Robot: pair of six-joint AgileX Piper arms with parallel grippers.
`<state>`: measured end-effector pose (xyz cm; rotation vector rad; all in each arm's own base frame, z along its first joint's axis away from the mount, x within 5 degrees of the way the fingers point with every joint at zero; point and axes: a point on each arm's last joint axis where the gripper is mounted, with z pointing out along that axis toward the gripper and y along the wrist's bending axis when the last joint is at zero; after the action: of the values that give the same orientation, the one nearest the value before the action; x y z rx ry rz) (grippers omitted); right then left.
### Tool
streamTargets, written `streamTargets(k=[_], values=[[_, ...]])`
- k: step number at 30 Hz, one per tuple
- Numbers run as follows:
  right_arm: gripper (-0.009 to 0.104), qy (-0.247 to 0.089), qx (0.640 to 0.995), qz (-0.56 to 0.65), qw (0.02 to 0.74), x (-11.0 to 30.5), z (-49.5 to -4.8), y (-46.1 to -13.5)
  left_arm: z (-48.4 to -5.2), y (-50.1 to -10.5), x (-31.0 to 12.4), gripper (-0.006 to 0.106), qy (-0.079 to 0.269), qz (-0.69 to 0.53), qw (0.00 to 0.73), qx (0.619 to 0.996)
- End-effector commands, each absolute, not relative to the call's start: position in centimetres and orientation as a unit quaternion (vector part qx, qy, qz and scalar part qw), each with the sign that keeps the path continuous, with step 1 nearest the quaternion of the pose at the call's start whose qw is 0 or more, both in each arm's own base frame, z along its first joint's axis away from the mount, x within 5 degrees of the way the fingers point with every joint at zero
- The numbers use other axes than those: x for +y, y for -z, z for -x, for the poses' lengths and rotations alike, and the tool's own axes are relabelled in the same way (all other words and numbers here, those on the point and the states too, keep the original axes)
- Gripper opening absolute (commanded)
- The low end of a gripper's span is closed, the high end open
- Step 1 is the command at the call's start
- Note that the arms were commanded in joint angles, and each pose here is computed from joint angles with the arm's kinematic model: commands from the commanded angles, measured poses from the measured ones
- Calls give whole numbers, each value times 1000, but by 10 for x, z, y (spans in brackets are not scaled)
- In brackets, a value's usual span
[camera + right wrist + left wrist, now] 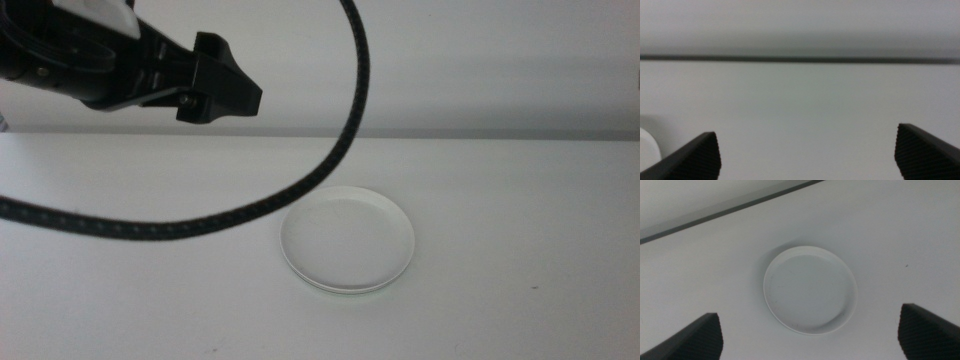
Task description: Stack the three bowls on top of each other.
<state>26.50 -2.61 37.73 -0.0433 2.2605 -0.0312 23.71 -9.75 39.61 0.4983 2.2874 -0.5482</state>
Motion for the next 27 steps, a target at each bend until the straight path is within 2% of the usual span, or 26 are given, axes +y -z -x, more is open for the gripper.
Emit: streamTargets(k=[1, 13, 18, 21, 25, 27], values=[[93, 21, 891, 18, 454, -27, -255, -388, -238, -397, -97, 94, 215, -186, 364, 887], [93, 23, 878, 16, 477, -25, -243, -399, -238, -397, -97, 94, 215, -186, 364, 887], [93, 27, 869, 13, 493, -25, -234, -393, -234, -400, -91, 94, 184, -196, 378, 886], [93, 33, 854, 11, 519, -23, -216, -390, -224, -406, -81, 94, 153, -187, 443, 863], [93, 43, 842, 9, 538, -21, -191, -370, -210, -397, -66, 94, 100, -162, 560, 806], [93, 43, 843, 7, 535, -19, -180, -353, -203, -388, -60, 94, 84, -150, 602, 780]])
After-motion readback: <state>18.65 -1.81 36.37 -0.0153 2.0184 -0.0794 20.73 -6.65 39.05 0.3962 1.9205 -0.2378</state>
